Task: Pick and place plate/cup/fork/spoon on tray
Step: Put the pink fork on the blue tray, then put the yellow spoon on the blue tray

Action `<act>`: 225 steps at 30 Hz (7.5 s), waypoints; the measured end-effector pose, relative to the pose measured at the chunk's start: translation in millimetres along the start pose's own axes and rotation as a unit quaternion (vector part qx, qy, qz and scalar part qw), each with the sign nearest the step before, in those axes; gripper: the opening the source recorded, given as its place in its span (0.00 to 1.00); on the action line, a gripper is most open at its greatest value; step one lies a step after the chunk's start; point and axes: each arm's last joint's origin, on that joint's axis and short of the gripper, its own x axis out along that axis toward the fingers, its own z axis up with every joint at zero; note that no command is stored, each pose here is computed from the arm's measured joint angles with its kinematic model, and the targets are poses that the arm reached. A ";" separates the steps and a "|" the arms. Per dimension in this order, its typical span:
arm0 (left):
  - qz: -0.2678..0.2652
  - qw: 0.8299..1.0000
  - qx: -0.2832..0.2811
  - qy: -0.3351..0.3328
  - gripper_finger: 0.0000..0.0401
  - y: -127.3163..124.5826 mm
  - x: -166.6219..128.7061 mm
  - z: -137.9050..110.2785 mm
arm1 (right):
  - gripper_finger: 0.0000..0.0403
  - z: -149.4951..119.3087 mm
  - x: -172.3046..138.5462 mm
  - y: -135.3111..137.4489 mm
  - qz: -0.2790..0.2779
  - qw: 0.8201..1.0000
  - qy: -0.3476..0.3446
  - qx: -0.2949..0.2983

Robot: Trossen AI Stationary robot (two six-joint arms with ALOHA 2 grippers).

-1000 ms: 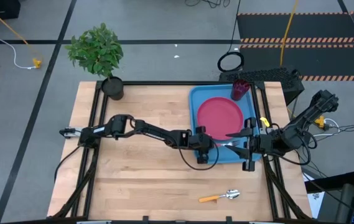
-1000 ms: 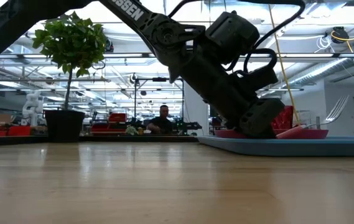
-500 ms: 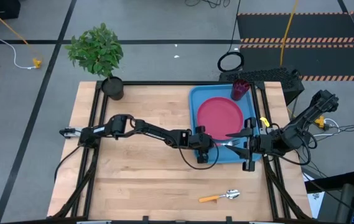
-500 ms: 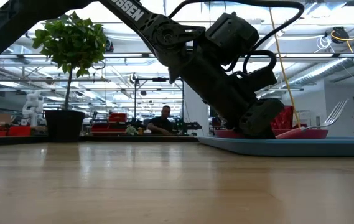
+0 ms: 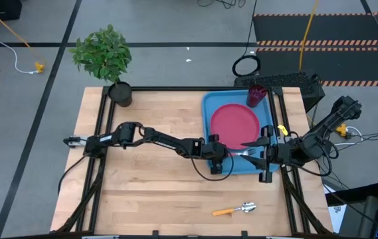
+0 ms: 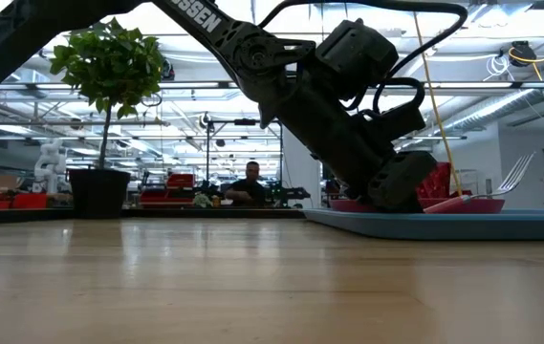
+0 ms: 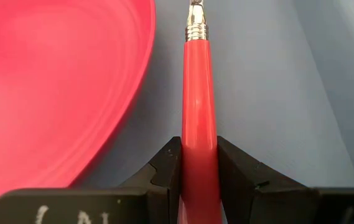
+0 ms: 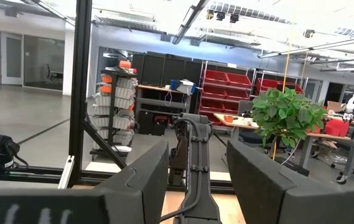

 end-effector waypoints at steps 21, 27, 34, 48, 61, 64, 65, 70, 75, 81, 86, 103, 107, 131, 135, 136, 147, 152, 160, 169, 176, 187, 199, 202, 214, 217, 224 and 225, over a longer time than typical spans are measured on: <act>0.005 1.000 0.001 0.000 0.21 0.8 0.1 -0.1 | 0.38 0.0 0.0 0.0 0.000 1.000 0.000 -0.001; 0.005 1.000 0.001 0.000 0.21 0.8 0.2 -0.2 | 0.38 0.1 0.0 0.0 0.000 1.000 0.000 -0.001; 0.010 1.000 0.001 0.000 0.32 1.5 0.3 -0.3 | 0.38 0.0 0.0 0.0 0.000 1.000 0.000 -0.001; 0.012 1.000 0.002 0.023 0.34 2.8 -16.7 7.6 | 0.38 -0.3 0.0 0.0 0.000 1.000 0.001 -0.004; -0.029 0.998 0.007 0.064 0.31 2.5 -102.0 47.4 | 0.38 -6.6 -0.2 1.6 0.006 1.000 0.027 0.011; -0.017 0.997 0.029 0.074 0.28 -1.8 -123.5 53.2 | 0.38 -11.3 -0.5 2.6 0.010 0.999 0.046 0.019; -0.012 0.996 0.035 0.079 0.27 -3.1 -131.8 54.9 | 0.38 -12.8 -0.7 2.9 0.011 0.998 0.052 0.024; 0.009 0.997 0.032 0.072 0.21 -7.3 -158.5 53.4 | 0.38 -25.1 -1.8 5.3 0.012 0.993 0.101 0.058; 0.010 0.998 -0.011 0.065 0.15 -11.1 -168.4 31.6 | 0.38 -41.8 0.3 16.1 0.012 0.984 0.152 0.097; -0.007 0.997 -0.063 0.048 0.11 -29.2 -186.3 12.9 | 0.38 -55.5 3.8 35.3 0.024 0.976 0.176 0.126; -0.034 0.996 -0.077 0.024 0.10 -51.2 -200.7 9.9 | 0.38 -62.6 0.5 48.3 0.050 0.970 0.196 0.134; -0.069 0.992 -0.086 -0.063 0.10 -112.2 -224.2 15.1 | 0.39 -116.2 -10.6 97.4 0.138 0.930 0.326 0.104; -0.064 0.991 -0.096 -0.060 0.10 -111.6 -224.0 14.4 | 0.39 -134.8 -15.1 101.8 0.140 0.899 0.397 0.125; -0.052 0.982 -0.160 -0.082 0.10 -112.7 -224.2 18.2 | 0.39 -182.0 -41.7 130.7 0.170 0.850 0.494 0.064; -0.051 0.982 -0.160 -0.083 0.10 -112.6 -224.2 18.2 | 0.39 -181.5 -42.9 131.5 0.171 0.853 0.490 0.060; -0.050 0.982 -0.160 -0.083 0.10 -112.5 -224.1 18.2 | 0.39 -181.6 -42.5 131.3 0.171 0.853 0.490 0.060; -0.047 0.984 -0.152 -0.084 0.10 -112.4 -224.1 18.2 | 0.38 -204.3 -40.8 139.8 0.182 0.845 0.502 0.036; -0.040 0.985 -0.145 -0.086 0.10 -110.5 -223.4 18.6 | 0.37 -207.1 -39.0 142.5 0.174 0.842 0.510 0.021; -0.028 0.985 -0.145 -0.089 0.10 -101.9 -219.6 20.9 | 0.16 -207.6 -39.1 142.4 0.171 0.842 0.511 0.023; -0.026 0.985 -0.147 -0.090 0.10 -99.7 -218.7 21.5 | 0.03 -204.8 -38.9 141.7 0.167 0.841 0.512 0.041; -0.026 0.985 -0.147 -0.090 0.10 -99.7 -218.7 21.5 | 0.01 -185.4 -37.6 136.0 0.190 0.847 0.495 0.039; -0.023 0.987 -0.136 -0.082 0.10 -99.5 -218.4 19.8 | 0.01 -153.4 -34.7 109.4 0.154 0.875 0.460 -0.005; -0.014 0.988 -0.133 -0.080 0.10 -91.2 -214.9 21.1 | 0.01 -147.9 -24.3 71.4 0.089 0.867 0.481 -0.092; -0.006 0.987 -0.137 -0.080 0.10 -84.8 -212.3 22.2 | 0.01 -148.4 -20.6 60.0 0.071 0.859 0.496 -0.108; 0.020 0.987 -0.138 -0.078 0.10 -61.9 -203.9 25.3 | 0.01 -159.9 -12.6 23.5 0.000 0.817 0.562 -0.128; 0.025 0.987 -0.135 -0.078 0.10 -57.8 -202.6 25.8 | 0.01 -167.2 -12.9 16.3 -0.006 0.808 0.577 -0.118; 0.033 0.987 -0.138 -0.077 0.10 -51.1 -200.4 26.5 | 0.01 -182.5 -14.2 4.5 -0.011 0.795 0.600 -0.082; 0.033 0.987 -0.136 -0.077 0.10 -50.6 -200.2 26.5 | 0.01 -183.8 -14.2 4.6 -0.009 0.797 0.598 -0.077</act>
